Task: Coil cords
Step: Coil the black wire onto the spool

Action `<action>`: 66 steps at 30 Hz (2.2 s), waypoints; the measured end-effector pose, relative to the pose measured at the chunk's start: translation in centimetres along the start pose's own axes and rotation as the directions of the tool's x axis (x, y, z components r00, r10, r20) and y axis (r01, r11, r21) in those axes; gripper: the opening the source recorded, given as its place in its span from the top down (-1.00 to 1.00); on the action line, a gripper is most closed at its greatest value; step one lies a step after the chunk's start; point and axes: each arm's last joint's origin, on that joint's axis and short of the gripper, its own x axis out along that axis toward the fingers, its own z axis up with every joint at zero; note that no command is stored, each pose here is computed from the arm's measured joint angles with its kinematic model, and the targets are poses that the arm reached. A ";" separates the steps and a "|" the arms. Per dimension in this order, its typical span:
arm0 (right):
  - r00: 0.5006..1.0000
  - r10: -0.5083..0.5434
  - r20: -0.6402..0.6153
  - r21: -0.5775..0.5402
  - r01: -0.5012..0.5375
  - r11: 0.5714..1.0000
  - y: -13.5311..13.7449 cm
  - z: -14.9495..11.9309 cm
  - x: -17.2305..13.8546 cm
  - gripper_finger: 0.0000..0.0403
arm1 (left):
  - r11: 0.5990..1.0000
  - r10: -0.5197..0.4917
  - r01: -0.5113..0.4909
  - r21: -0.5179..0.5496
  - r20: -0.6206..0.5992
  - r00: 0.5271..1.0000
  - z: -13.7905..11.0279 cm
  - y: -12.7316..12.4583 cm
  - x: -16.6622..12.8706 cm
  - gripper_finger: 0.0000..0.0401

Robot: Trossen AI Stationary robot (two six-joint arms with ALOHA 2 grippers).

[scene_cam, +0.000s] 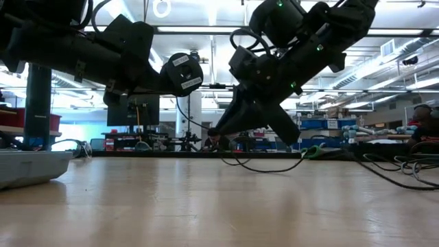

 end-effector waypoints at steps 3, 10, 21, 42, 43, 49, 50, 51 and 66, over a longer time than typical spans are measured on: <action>1.000 -0.003 0.001 0.001 0.003 1.000 -0.1 0.0 0.0 0.69 | 1.000 0.000 0.000 0.000 0.000 1.000 0.0 0.0 0.0 1.00; 0.999 0.020 -0.031 0.136 -0.016 0.991 -0.2 -0.6 0.2 0.83 | 1.000 -0.001 0.001 -0.002 0.002 1.000 0.0 0.0 0.0 1.00; 0.996 -0.029 -0.079 0.634 0.073 0.770 -1.4 -1.3 0.2 0.99 | 1.000 -0.013 0.013 0.028 -0.007 1.000 0.0 0.0 0.0 1.00; 0.965 -0.134 0.227 0.844 -0.127 0.521 -7.4 2.4 -8.1 1.00 | 1.000 -0.002 0.002 0.031 -0.026 1.000 -0.3 0.2 0.1 1.00; 0.963 -0.124 0.239 0.841 -0.141 0.523 -7.5 2.7 -7.8 1.00 | 1.000 0.003 -0.002 0.032 -0.025 1.000 -0.3 0.2 0.1 1.00; 0.954 -0.091 0.287 0.797 -0.185 0.575 -8.0 5.9 -5.3 1.00 | 0.999 0.009 -0.008 0.034 -0.030 1.000 -0.4 0.2 0.1 1.00; 0.953 -0.089 0.291 0.790 -0.187 0.583 -8.1 6.5 -4.8 1.00 | 0.999 0.009 -0.008 0.035 -0.031 0.999 -0.4 0.2 0.1 1.00; 0.951 -0.088 0.296 0.784 -0.189 0.591 -8.3 7.1 -4.4 1.00 | 0.999 0.010 -0.009 0.038 -0.034 0.999 -0.4 0.2 0.1 1.00; 0.983 0.105 0.148 0.769 -0.182 0.613 -4.0 8.2 2.6 0.99 | 0.999 0.038 -0.037 0.023 -0.024 0.999 -0.5 0.3 0.1 1.00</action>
